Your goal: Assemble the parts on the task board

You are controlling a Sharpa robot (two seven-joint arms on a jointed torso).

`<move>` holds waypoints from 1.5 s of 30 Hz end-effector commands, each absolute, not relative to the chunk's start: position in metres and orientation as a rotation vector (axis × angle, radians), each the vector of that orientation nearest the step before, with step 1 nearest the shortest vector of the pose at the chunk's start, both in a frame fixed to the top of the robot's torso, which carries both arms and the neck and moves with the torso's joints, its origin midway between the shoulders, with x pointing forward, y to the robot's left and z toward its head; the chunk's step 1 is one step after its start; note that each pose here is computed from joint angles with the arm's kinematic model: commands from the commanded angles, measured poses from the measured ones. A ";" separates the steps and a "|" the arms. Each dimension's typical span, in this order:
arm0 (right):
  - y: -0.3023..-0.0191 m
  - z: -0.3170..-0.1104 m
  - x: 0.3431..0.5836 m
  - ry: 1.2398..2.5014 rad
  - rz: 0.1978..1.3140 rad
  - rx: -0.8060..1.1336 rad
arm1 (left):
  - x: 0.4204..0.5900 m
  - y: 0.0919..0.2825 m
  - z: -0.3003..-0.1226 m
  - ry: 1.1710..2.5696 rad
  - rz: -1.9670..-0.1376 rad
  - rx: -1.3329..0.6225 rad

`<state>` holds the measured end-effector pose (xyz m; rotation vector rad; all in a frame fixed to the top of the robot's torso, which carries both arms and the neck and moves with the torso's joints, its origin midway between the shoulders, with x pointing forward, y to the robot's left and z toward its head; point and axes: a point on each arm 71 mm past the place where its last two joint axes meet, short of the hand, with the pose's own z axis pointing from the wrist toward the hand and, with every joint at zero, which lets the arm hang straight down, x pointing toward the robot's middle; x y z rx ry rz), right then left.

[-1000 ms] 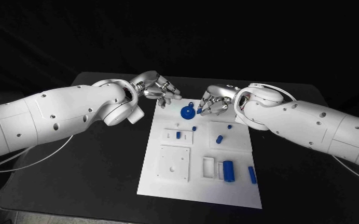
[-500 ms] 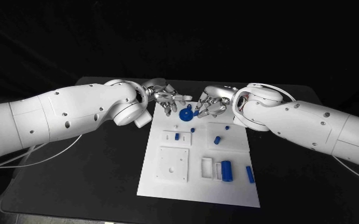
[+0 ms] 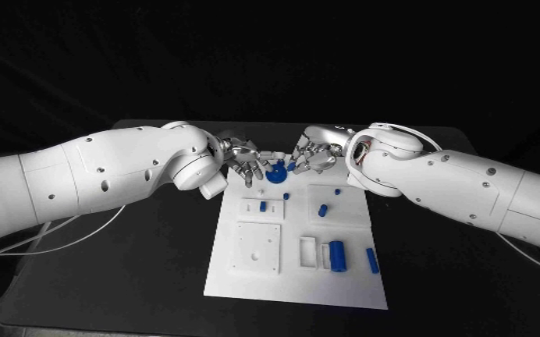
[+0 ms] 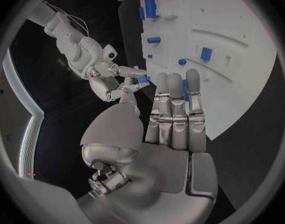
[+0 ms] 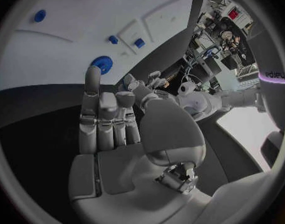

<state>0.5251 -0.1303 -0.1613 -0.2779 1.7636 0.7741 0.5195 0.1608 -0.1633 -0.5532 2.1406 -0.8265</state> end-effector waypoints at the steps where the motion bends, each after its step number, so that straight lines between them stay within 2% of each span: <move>1: -0.129 -0.160 0.525 1.750 0.760 -0.267 | 0.517 0.157 -0.167 2.200 -0.779 -0.524; 14: -0.125 -0.158 0.524 1.736 0.768 -0.265 | 0.516 0.148 -0.168 2.210 -0.769 -0.518; 45: -0.114 -0.158 0.518 1.738 0.791 -0.290 | 0.516 0.133 -0.167 2.213 -0.879 -0.600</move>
